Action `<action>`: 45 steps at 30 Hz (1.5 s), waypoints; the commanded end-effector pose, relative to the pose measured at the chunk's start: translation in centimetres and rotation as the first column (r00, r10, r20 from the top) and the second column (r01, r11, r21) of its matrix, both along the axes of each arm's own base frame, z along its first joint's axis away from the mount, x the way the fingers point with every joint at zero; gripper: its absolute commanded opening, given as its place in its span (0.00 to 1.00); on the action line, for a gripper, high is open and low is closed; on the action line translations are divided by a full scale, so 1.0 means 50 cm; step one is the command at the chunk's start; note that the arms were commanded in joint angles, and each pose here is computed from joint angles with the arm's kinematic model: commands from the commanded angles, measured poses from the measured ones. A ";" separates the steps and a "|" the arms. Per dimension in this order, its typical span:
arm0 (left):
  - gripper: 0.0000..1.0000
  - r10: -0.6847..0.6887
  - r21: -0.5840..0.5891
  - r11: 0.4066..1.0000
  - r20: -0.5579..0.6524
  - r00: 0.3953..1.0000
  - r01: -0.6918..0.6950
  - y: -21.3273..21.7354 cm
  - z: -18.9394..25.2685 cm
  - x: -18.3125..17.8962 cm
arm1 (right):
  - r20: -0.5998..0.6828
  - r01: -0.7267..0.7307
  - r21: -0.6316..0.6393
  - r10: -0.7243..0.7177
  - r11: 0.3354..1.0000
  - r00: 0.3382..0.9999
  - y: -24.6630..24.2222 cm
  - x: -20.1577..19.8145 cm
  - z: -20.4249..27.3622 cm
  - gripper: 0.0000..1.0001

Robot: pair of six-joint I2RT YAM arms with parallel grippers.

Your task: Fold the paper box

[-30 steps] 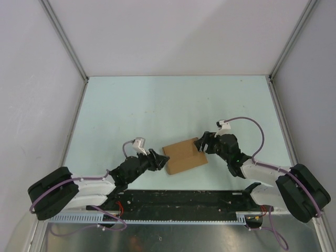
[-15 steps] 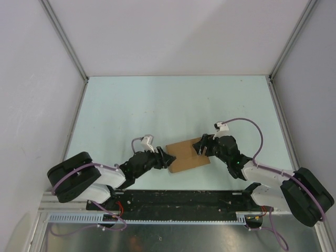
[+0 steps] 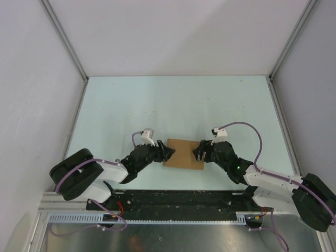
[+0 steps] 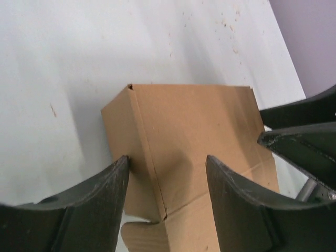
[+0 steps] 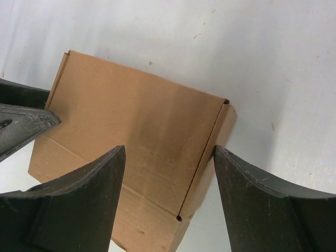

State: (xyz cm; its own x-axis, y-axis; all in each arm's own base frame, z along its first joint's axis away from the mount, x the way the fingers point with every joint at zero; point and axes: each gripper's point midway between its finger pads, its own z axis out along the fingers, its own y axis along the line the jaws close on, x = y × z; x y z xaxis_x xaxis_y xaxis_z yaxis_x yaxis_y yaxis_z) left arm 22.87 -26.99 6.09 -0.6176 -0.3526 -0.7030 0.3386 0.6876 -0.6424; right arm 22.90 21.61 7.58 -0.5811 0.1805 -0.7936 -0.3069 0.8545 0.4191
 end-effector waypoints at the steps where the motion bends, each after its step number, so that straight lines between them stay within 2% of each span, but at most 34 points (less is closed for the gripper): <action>1: 0.65 -0.023 -0.012 1.000 0.059 0.998 0.024 -0.025 0.046 0.019 | 0.034 0.050 0.051 -0.052 0.997 0.998 0.004 0.009 0.043 0.74; 4: 0.67 0.020 0.063 0.998 0.060 0.998 -0.023 0.007 0.037 0.022 | 0.046 0.083 0.054 -0.086 0.995 0.995 -0.015 0.007 0.054 0.76; 10: 0.71 0.058 0.133 0.989 0.075 0.995 -0.068 0.060 0.046 0.000 | 0.008 0.121 0.093 -0.122 0.988 0.992 -0.030 -0.016 0.061 0.79; 19: 0.75 -0.033 0.181 0.983 0.065 0.997 0.021 0.038 0.043 -0.065 | -0.023 0.128 0.068 -0.126 0.989 0.992 -0.013 -0.067 0.038 0.81; 25: 0.76 -0.009 0.258 0.966 0.054 0.998 -0.005 0.039 0.014 -0.066 | -0.012 0.172 0.015 -0.172 0.985 0.985 -0.021 -0.057 0.022 0.81; 32: 0.76 0.005 0.247 0.969 0.075 0.997 -0.023 0.043 0.027 -0.061 | 0.020 0.215 -0.020 -0.215 0.976 0.977 -0.032 -0.027 0.018 0.81; 39: 0.77 -0.024 0.205 0.979 0.099 0.995 0.003 0.030 0.059 -0.066 | 0.041 0.212 0.028 -0.213 0.977 0.976 -0.028 0.008 0.036 0.81; 45: 0.76 -0.051 0.214 0.976 0.077 0.996 0.034 0.021 0.048 -0.074 | 0.032 0.189 0.059 -0.191 0.980 0.981 -0.016 0.017 0.039 0.79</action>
State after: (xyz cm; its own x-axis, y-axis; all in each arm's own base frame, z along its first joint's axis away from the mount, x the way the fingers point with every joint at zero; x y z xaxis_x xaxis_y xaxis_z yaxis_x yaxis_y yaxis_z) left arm 19.07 -24.60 6.92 -0.5781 -0.1579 -0.8005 0.3801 0.8160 -0.4355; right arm 22.66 19.40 7.45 -0.5355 0.2914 -0.7927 -0.1145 0.9049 0.4100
